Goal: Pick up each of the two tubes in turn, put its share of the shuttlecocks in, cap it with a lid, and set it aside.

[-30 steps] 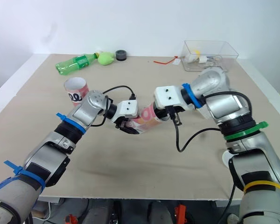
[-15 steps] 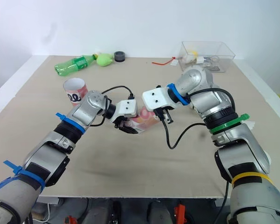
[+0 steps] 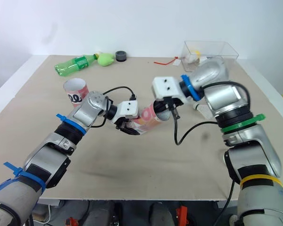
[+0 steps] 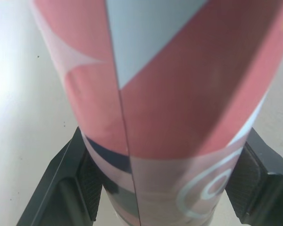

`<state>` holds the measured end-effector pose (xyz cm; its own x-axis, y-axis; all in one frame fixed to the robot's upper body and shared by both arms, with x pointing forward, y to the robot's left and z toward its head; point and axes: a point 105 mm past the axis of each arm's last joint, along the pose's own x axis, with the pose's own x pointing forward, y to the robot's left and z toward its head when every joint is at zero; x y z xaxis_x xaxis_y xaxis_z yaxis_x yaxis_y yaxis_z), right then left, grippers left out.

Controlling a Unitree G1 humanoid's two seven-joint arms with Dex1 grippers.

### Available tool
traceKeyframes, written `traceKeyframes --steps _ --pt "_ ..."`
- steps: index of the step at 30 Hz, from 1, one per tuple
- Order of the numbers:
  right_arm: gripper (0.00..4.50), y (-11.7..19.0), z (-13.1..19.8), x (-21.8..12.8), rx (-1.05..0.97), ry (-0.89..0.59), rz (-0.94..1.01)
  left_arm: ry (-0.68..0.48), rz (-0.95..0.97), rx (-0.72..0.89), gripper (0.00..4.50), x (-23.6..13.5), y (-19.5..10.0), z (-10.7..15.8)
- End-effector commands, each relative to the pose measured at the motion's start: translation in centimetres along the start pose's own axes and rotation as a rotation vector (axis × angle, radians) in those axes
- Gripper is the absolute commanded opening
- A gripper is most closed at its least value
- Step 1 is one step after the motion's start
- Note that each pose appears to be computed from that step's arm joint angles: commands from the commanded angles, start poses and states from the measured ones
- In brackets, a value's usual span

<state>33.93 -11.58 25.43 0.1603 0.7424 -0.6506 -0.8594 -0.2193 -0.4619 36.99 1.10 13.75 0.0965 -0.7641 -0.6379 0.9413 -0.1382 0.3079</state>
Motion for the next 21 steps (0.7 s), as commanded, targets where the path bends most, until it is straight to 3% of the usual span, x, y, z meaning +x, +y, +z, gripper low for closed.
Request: traceKeyframes --steps 1,10,12,15,21 --pt "0.02 -0.4 3.0 -3.6 -0.043 -0.096 -0.065 0.061 -0.063 -0.036 2.99 2.1 -1.6 -1.8" --pt "0.02 1.4 1.4 -7.8 0.167 -0.198 -0.235 0.007 -0.018 -0.078 2.99 2.4 -1.5 -2.3" --pt "0.02 2.0 0.7 -8.4 0.226 -0.233 -0.294 -0.066 0.014 -0.105 2.99 2.6 -1.4 -1.8" --pt "0.02 3.0 -0.8 -8.9 0.319 -0.295 -0.433 -0.296 0.091 -0.201 2.99 3.2 -1.2 0.0" --pt "0.02 4.7 -2.3 -8.4 0.393 -0.313 -0.587 -0.462 0.201 -0.273 2.99 4.6 -2.4 0.4"
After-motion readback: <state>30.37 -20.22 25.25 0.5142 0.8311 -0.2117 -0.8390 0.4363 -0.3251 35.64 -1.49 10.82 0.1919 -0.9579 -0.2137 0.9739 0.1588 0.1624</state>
